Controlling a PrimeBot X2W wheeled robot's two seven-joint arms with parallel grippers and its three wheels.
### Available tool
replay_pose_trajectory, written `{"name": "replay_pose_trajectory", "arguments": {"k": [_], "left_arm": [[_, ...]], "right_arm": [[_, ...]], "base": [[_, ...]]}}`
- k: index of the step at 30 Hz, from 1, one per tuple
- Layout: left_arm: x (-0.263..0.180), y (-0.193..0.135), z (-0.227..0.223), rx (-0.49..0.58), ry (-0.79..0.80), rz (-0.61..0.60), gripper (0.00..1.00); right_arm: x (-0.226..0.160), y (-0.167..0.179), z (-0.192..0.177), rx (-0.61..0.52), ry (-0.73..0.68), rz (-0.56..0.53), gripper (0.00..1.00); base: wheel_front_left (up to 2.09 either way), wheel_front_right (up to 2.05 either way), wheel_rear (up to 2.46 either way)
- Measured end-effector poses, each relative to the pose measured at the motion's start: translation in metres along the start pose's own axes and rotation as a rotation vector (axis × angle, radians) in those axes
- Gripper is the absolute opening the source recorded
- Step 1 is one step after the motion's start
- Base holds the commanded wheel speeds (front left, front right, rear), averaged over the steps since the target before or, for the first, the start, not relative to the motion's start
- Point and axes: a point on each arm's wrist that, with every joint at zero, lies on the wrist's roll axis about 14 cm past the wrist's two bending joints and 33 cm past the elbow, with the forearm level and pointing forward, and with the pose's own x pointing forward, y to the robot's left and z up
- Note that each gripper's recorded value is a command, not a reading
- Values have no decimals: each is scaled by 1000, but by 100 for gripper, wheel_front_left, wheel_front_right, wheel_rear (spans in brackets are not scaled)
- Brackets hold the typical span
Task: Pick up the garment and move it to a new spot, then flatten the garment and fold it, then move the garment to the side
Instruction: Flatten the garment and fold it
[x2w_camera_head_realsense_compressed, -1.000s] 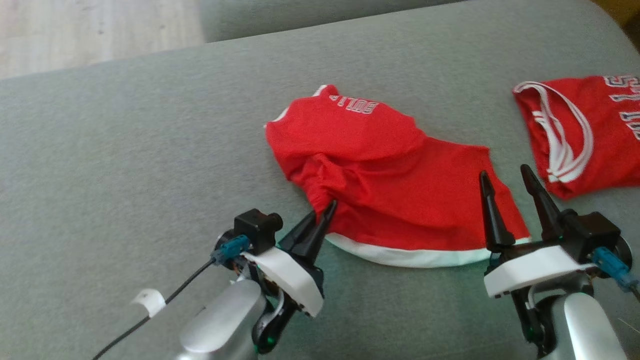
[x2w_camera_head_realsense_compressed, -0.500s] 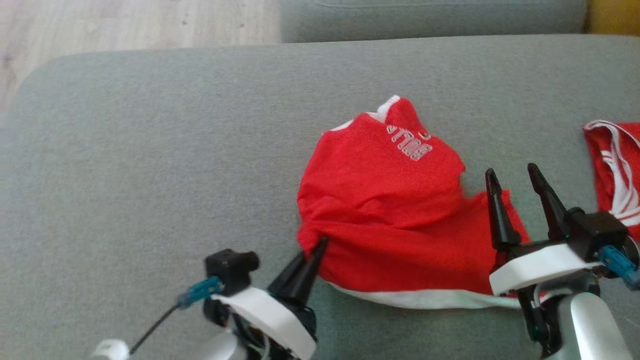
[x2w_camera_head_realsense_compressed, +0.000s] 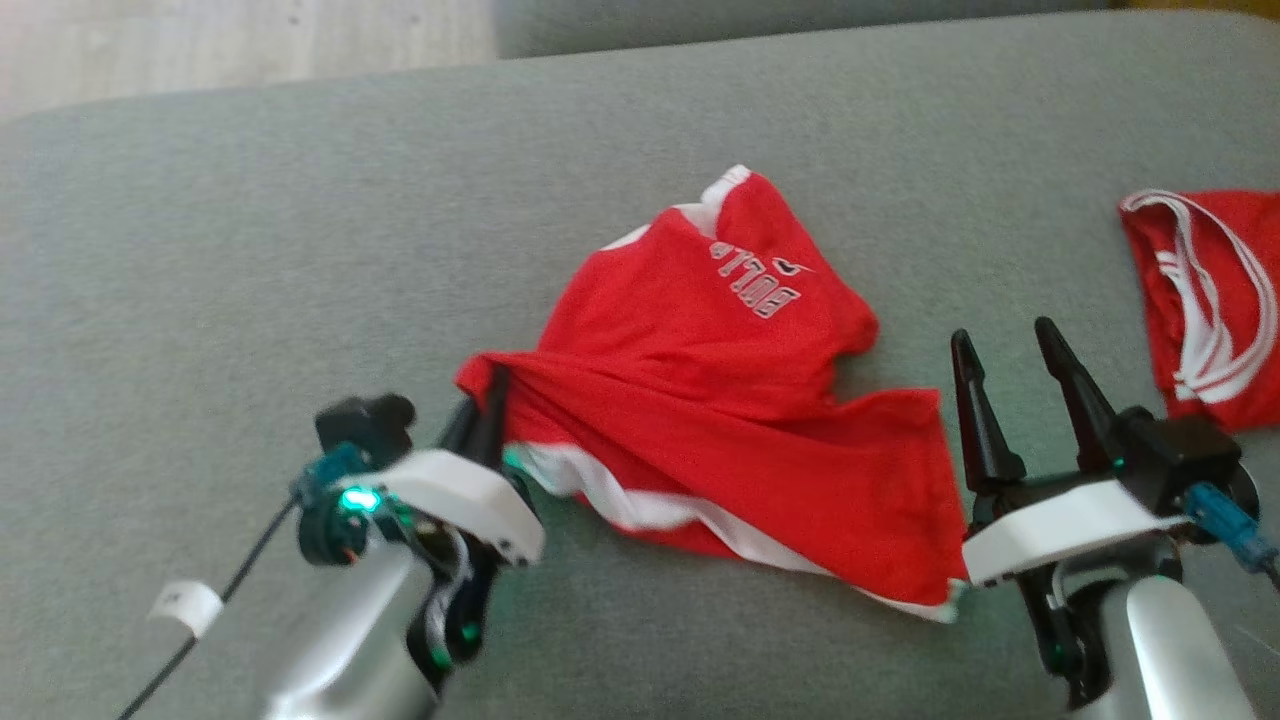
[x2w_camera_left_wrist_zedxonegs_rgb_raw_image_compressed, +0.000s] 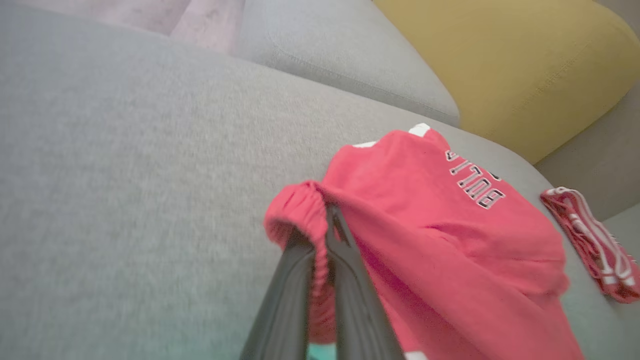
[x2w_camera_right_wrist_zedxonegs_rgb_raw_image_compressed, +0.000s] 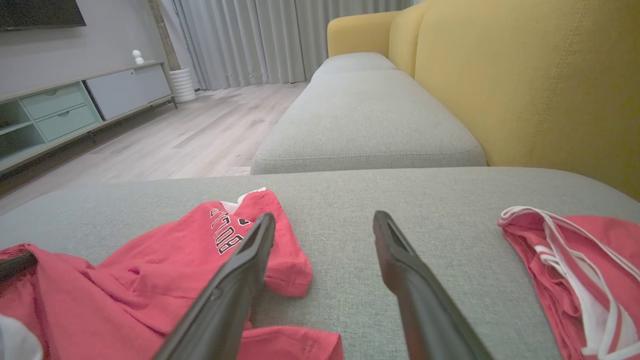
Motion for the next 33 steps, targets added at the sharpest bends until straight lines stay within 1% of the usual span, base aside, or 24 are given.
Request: {"name": "replay_pose_trajectory", "arguments": {"k": [6,11,12,13,18,22,27,33], "left_arm": [[28,32,6,40,-26,100,0],[36,38,12,59,-49,104,0],[36,37,13,62,-56,93,39],[35,35,14,60,-62,80,100],[27,20,22,49,-111,13,100],[11,20,21,36,-139,-4,100],[-16,36,13,45,-150,29,100],[-45,52,19,42,-199,66,100]], "right_arm": [[2,-11,2,-1,-7,-29,100],[1,-14,-1,5,-3,-38,100],[1,-13,-1,5,-4,-37,100],[1,-13,0,5,-5,-36,100],[0,-8,7,11,-27,-24,100],[-1,-5,16,9,-51,-14,100],[-4,0,26,5,-78,-2,100],[-14,3,22,7,-63,2,100]], "base": [[0,0,0],[0,0,0],[0,0,0],[0,0,0],[0,0,0],[0,0,0],[0,0,0],[0,0,0]]}}
